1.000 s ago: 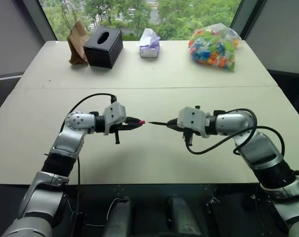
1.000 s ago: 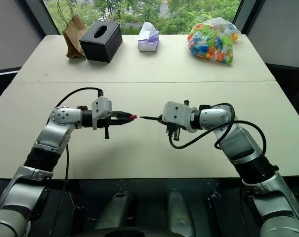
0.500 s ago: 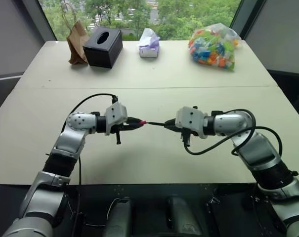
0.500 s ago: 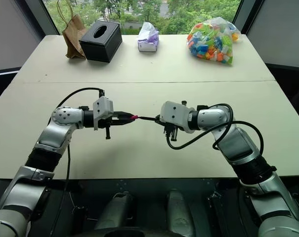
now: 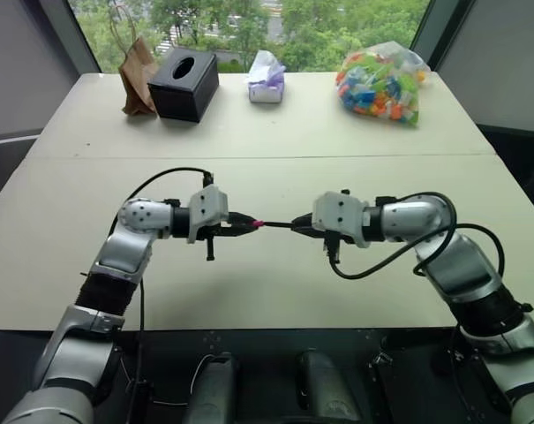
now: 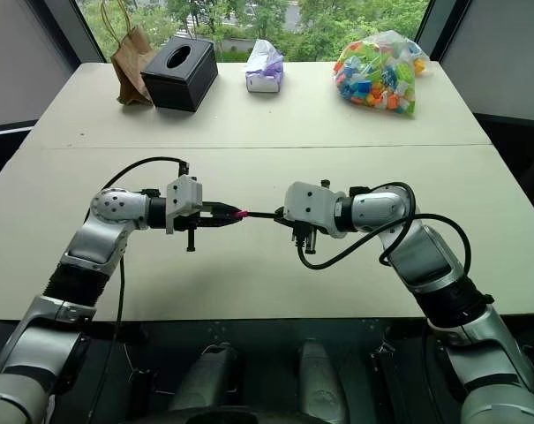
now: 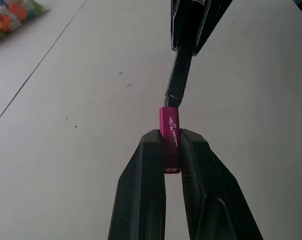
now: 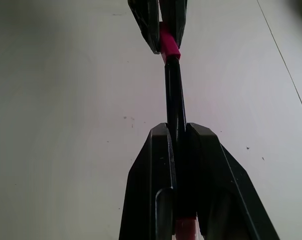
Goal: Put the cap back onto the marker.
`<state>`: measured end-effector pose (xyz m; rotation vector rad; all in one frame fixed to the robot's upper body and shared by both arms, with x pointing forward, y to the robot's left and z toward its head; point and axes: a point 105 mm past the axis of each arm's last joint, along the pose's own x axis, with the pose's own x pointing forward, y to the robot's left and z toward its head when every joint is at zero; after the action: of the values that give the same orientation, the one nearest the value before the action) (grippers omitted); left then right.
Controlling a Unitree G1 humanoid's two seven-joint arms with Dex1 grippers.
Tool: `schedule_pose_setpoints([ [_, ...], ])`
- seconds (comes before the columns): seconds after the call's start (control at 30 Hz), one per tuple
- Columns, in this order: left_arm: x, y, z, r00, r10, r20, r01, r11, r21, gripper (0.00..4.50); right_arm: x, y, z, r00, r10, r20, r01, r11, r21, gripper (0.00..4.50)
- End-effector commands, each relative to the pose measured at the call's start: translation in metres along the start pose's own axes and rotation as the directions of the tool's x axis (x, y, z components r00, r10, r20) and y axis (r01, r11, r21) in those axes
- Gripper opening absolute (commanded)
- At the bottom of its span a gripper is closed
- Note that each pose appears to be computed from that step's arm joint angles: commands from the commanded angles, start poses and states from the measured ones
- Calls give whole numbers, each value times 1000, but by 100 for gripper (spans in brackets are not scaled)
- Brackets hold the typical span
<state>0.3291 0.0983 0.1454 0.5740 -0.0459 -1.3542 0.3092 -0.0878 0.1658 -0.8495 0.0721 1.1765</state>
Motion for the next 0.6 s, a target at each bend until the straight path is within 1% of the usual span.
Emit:
schedule_pose_setpoints([
  [0.03, 4, -1, 16, 998, -49, 25, 47, 995, 85, 0, -2, 0, 21, 998, 30, 55, -25, 997, -77, 5],
  [0.2, 4, -2, 18, 997, -75, 24, 72, 991, 112, 0, -2, 5, 23, 995, 73, 62, -68, 994, -80, 5],
  [0.43, 7, -5, 21, 995, -104, 11, 100, 979, 178, 0, -5, 13, 24, 985, 159, 69, -157, 987, -33, 5],
  [0.6, 9, -7, 21, 993, -114, 5, 111, 975, 195, 0, -6, 16, 24, 978, 200, 65, -199, 980, -17, 5],
])
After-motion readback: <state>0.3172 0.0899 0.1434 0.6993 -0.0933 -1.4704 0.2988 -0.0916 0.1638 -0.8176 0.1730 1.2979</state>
